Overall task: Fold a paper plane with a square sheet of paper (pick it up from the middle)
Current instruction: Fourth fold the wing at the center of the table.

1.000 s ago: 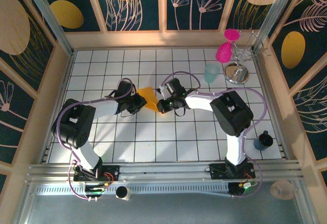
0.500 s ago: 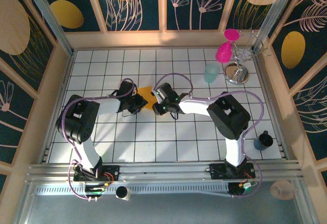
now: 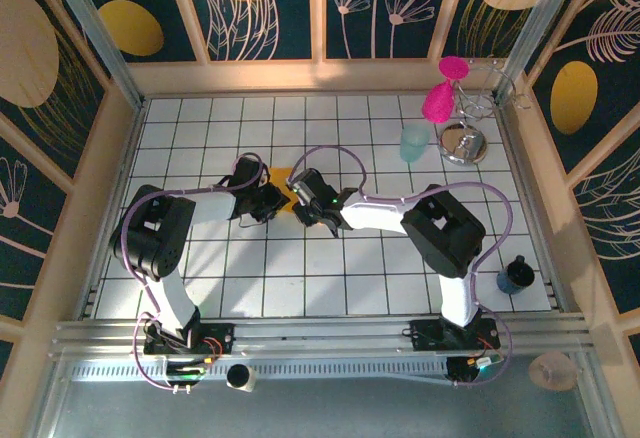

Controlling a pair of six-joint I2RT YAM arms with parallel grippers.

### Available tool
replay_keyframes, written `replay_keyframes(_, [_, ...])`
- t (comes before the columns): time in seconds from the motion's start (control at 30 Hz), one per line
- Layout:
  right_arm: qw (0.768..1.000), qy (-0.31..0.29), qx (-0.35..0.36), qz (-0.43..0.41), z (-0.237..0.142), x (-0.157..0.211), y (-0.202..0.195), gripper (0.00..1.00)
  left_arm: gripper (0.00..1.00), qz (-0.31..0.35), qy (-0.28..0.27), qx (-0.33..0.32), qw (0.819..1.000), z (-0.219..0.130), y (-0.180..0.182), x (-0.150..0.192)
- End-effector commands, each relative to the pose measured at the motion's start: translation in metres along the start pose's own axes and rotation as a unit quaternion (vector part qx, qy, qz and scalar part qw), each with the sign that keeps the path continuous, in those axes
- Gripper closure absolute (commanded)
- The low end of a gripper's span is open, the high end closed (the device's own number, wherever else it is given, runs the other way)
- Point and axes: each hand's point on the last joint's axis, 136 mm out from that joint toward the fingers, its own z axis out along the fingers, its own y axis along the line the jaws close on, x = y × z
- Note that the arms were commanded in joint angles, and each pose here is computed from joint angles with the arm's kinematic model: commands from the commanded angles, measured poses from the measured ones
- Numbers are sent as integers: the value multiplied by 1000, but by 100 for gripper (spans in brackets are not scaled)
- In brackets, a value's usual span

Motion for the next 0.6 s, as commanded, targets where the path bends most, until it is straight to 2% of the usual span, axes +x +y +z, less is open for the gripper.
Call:
replay_keyframes(0.0, [1000,3,24,-16,3,0,-3,67,78,-19,17,-62,998,9,35,10])
replay_keyframes(0.5, [999,36,4,-29,14,22,5,69,78,-18,16,-62,998,9,34,9])
replay_keyframes(0.57, [999,35,6,-29,14,22,4,72,78,-18,16,-64,998,9,35,9])
